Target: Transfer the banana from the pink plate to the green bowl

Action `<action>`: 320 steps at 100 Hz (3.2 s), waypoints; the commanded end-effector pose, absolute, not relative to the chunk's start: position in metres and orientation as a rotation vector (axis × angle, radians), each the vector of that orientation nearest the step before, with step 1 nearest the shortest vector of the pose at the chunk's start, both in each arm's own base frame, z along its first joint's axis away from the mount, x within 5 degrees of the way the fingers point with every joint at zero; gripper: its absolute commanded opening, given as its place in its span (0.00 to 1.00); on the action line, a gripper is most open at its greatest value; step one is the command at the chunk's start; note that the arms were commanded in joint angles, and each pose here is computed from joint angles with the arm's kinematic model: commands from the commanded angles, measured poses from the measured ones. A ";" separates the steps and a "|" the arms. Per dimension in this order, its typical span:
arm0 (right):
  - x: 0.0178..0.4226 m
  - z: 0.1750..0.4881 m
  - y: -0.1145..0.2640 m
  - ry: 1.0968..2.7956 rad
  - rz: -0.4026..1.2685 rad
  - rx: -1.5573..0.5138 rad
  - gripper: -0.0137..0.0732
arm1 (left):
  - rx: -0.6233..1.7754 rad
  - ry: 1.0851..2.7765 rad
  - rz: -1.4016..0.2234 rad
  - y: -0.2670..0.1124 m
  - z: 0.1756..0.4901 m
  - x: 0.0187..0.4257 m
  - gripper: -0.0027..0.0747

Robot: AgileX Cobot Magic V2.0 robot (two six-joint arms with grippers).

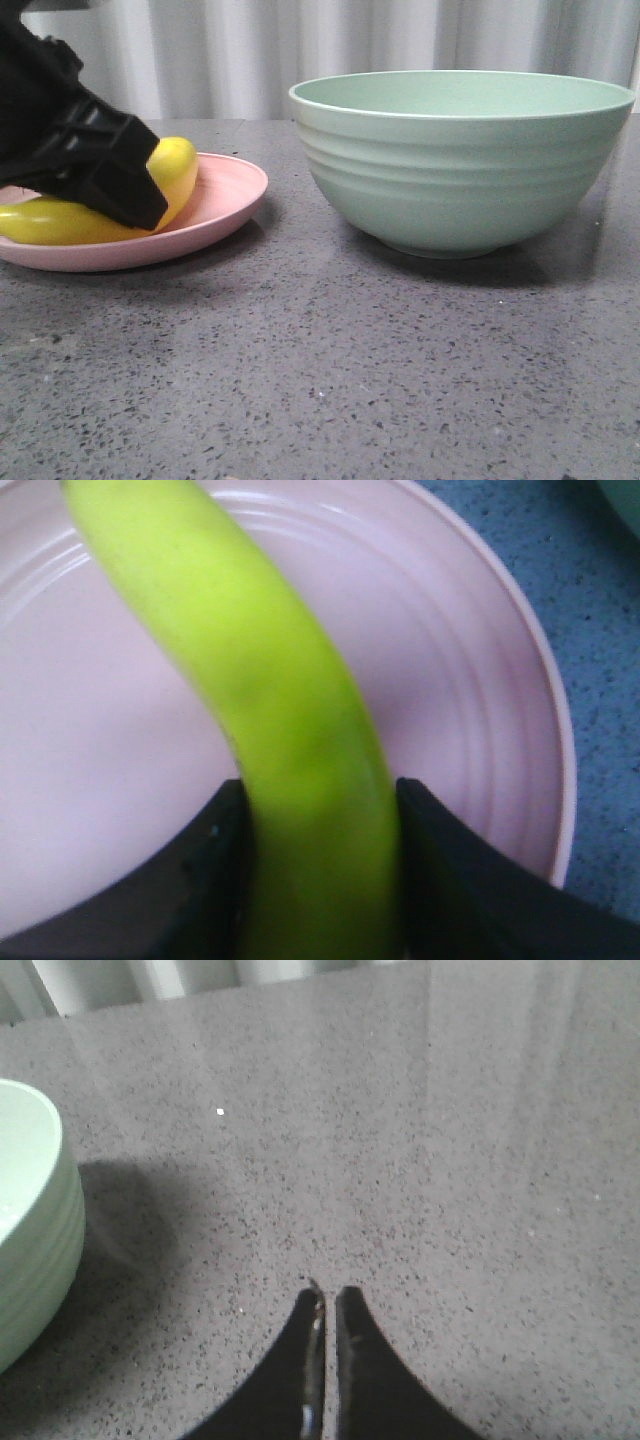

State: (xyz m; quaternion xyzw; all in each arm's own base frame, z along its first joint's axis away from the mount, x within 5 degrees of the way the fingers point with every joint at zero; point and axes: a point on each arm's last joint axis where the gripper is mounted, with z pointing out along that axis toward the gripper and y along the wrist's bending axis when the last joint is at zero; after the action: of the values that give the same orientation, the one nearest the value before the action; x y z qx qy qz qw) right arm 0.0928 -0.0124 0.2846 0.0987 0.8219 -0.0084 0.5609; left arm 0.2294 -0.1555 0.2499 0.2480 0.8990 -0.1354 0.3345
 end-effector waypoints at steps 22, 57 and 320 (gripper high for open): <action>0.105 0.326 0.000 1.947 0.087 0.124 0.09 | 0.616 2.066 -0.519 -0.163 0.333 0.204 0.18; 0.131 0.351 0.051 2.007 0.553 -0.013 0.68 | 0.869 1.933 -0.713 -0.206 0.354 0.148 0.18; 0.259 0.336 0.093 1.851 0.419 -0.085 0.63 | 0.894 1.661 -0.909 -0.191 0.414 0.098 0.42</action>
State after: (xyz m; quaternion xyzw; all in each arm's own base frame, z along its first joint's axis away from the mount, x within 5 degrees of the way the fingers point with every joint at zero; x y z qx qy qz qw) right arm 0.2581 0.0956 0.3115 -0.0351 0.8325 0.1753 0.5244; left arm 0.0997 -0.1944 0.3925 0.3909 0.7184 -0.3496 0.4569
